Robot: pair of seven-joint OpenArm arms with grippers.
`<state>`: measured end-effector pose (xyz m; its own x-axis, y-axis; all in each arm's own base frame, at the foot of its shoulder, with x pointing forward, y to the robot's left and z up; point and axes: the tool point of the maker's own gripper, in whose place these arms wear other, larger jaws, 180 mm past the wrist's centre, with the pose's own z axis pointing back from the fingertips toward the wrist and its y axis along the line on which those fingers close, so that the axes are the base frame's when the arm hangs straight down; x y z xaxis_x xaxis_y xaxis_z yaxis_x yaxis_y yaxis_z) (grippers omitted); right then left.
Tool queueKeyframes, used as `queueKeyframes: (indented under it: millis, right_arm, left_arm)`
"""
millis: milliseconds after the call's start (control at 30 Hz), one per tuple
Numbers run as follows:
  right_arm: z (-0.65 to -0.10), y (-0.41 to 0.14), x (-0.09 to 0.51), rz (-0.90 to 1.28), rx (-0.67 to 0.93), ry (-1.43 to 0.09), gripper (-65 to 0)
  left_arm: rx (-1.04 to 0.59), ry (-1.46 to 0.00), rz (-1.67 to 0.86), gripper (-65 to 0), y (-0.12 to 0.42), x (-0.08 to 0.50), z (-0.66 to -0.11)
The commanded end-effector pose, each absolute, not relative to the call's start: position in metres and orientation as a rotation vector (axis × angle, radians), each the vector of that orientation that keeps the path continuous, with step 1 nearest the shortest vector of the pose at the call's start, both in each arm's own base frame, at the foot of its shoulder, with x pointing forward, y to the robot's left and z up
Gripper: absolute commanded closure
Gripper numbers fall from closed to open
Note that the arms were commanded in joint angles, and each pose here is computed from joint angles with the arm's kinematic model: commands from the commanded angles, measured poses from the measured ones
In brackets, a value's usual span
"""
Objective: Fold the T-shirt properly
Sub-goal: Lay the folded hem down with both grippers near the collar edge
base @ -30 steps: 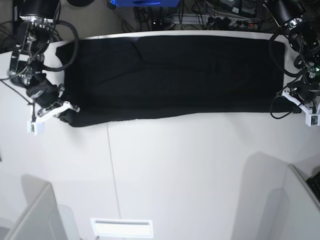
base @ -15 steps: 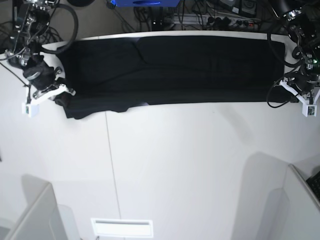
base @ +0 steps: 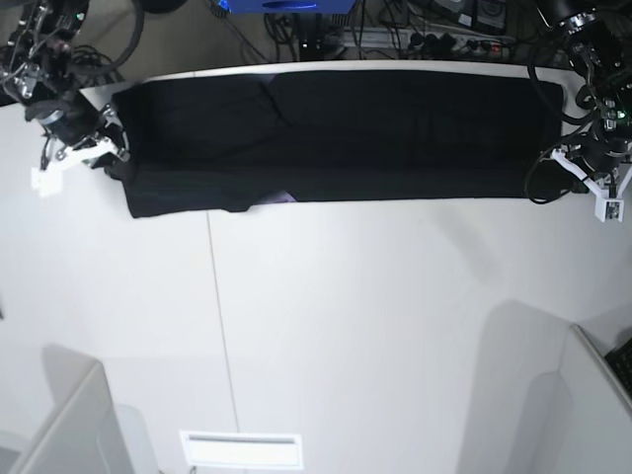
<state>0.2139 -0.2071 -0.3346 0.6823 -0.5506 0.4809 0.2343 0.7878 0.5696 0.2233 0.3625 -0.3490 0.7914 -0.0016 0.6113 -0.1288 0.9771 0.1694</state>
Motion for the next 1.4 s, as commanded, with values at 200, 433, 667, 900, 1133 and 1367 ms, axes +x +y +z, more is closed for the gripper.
queueKeyframes:
  millis: [200, 433, 667, 900, 1133, 1367]
  right_arm:
    - [-0.331, -0.213, 0.206, -0.449, 0.485, -0.692, 0.0]
    - [-0.343, -0.214, 0.185, -0.457, 0.465, -0.632, 0.0]
    - [-0.351, -0.218, 0.179, -0.443, 0.409, -0.613, 0.0]
    - [-0.363, -0.216, 0.177, -0.423, 0.343, -0.595, 0.0]
    - [-0.364, -0.216, 0.175, -0.429, 0.342, -0.591, 0.0]
    - [-0.364, -0.218, 0.175, -0.433, 0.339, -0.591, -20.1]
  left_arm:
    - [0.264, -0.658, 0.033, 0.0, 0.365, 0.223, -0.324]
    - [0.266, -0.619, 0.023, 0.0, 0.364, 0.212, -0.333]
    - [0.267, -0.588, 0.018, 0.0, 0.364, 0.201, -0.34]
    - [0.253, -0.548, 0.035, 0.0, 0.366, 0.192, -0.353]
    - [0.232, -0.499, 0.067, 0.0, 0.37, 0.181, -0.37]
    - [0.229, -0.507, 0.069, -9.9, 0.37, 0.183, -0.368]
